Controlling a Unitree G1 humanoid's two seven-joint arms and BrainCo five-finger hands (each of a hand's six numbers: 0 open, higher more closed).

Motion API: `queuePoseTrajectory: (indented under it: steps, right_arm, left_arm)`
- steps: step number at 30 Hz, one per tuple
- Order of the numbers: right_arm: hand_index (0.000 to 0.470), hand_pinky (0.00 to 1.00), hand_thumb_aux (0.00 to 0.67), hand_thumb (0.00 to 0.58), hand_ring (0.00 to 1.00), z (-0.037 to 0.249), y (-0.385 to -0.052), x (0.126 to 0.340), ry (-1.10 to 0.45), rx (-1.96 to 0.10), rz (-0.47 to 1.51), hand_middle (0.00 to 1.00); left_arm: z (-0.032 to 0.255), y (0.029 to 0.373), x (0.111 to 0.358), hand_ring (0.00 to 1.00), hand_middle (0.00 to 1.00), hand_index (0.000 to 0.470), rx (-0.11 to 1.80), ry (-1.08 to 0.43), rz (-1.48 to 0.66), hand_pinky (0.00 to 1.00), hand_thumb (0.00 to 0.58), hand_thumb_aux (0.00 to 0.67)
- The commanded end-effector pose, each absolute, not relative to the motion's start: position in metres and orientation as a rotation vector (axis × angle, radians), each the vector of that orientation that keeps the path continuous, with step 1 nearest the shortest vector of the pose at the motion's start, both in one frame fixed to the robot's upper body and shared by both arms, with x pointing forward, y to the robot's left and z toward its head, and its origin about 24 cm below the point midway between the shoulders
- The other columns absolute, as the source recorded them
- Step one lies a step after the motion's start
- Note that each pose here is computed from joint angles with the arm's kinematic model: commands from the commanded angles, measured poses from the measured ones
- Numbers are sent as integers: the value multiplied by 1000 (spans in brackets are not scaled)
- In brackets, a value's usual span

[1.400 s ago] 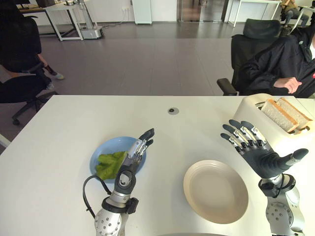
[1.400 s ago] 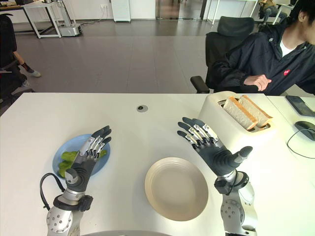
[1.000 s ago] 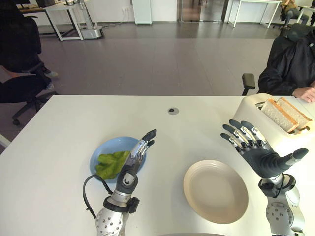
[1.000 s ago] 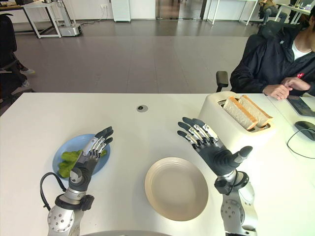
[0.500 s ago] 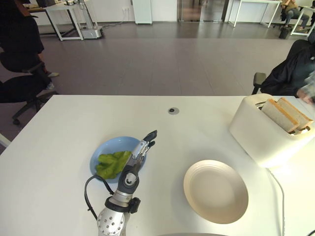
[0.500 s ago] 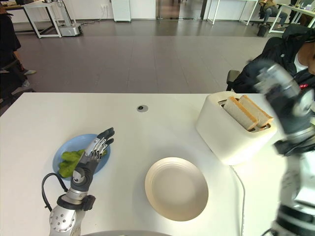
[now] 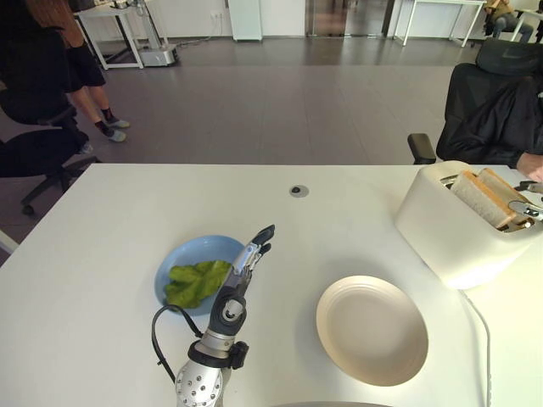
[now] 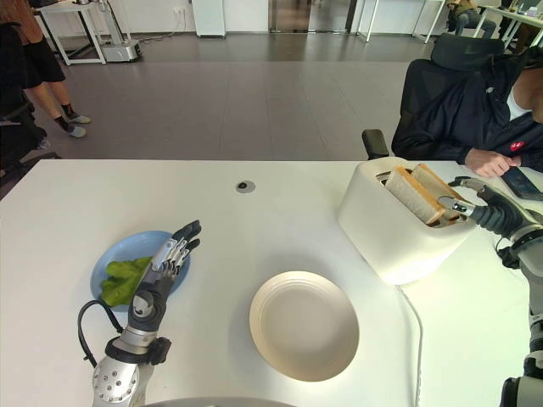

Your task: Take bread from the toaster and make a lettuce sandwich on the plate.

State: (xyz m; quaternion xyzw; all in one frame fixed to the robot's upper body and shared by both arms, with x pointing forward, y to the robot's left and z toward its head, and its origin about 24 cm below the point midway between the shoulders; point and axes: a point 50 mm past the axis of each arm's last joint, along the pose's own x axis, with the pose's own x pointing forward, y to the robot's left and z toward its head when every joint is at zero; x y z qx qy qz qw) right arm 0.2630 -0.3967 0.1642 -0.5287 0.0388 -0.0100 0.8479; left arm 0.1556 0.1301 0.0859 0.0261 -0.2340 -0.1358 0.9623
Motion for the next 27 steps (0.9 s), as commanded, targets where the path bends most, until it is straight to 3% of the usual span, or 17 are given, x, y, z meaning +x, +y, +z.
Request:
queuePoseTrajectory:
  steps: [1, 3, 7, 9, 16, 21, 24, 27]
  right_arm:
    - [267, 0, 381, 472, 0, 159, -392, 266, 100, -1138, 31, 0]
    - [306, 0, 436, 509, 0, 159, -389, 267, 84, -1138, 45, 0]
    - [334, 0, 476, 531, 0, 158, -381, 269, 63, -1127, 82, 0]
    - [470, 0, 670, 580, 0, 159, -378, 270, 52, -1121, 91, 0]
    - [470, 0, 670, 580, 0, 182, -383, 275, -41, -945, -12, 0]
    - [470, 0, 670, 580, 0, 238, -392, 280, -201, -654, -65, 0]
    - [470, 0, 670, 580, 0, 274, -386, 276, -253, -512, 76, 0]
    - [470, 0, 670, 580, 0, 275, -361, 264, -175, -316, 397, 0]
  left_arm:
    - [85, 130, 155, 0, 0, 0, 55, -467, -275, 0, 0, 0]
    - [85, 131, 154, 0, 0, 0, 55, -469, -273, 0, 0, 0]
    - [85, 131, 154, 0, 0, 0, 57, -470, -273, 0, 0, 0]
    - [85, 131, 154, 0, 0, 0, 58, -471, -270, 0, 0, 0]
    - [86, 132, 153, 0, 0, 0, 63, -477, -260, 0, 0, 0]
    - [87, 134, 150, 0, 0, 0, 92, -487, -240, 0, 0, 0]
    - [94, 131, 146, 0, 0, 0, 131, -530, -250, 0, 0, 0]
    - [100, 135, 145, 0, 0, 0, 245, -546, -268, 0, 0, 0]
